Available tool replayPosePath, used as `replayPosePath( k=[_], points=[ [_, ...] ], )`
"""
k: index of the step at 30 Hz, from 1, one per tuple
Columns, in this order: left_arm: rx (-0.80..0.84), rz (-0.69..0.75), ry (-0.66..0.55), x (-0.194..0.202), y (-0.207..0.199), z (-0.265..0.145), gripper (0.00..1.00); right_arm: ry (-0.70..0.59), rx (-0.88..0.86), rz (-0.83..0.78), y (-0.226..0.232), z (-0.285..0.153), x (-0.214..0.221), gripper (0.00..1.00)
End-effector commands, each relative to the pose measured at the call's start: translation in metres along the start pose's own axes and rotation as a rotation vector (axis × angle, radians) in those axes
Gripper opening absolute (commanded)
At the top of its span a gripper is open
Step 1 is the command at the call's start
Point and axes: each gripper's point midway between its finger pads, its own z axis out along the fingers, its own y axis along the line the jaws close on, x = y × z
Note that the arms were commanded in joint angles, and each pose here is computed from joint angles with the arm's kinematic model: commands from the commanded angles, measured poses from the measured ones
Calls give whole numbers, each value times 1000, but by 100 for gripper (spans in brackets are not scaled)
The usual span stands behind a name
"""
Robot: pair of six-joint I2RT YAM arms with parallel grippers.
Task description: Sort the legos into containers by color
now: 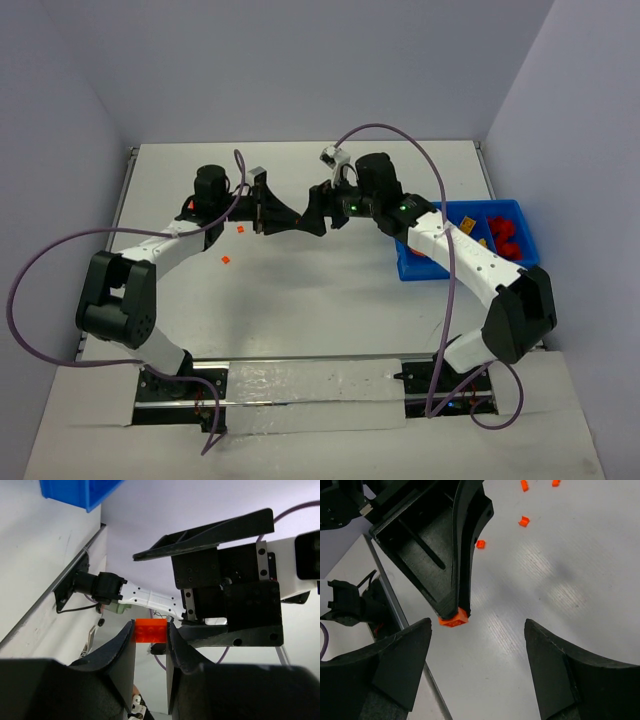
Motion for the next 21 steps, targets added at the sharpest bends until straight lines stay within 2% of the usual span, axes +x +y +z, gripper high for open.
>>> replayPosePath(
  k=[1,14,18,19,21],
  points=[
    [68,51,45,7,-26,-4,0,-66,-35,-38,18,3,-30,76],
    [73,51,28,8,-21,-4,0,-70,-67,-49,25,3,-29,34],
    [64,57,19,8,-16,-4,7,-71,-78,-54,28,1,-28,25],
    [61,65,10,7,-16,-5,23,-72,-71,-55,26,0,-28,14],
    [50,83,-9,4,-12,-7,40,-72,-64,-60,25,-2,-27,7]
  ],
)
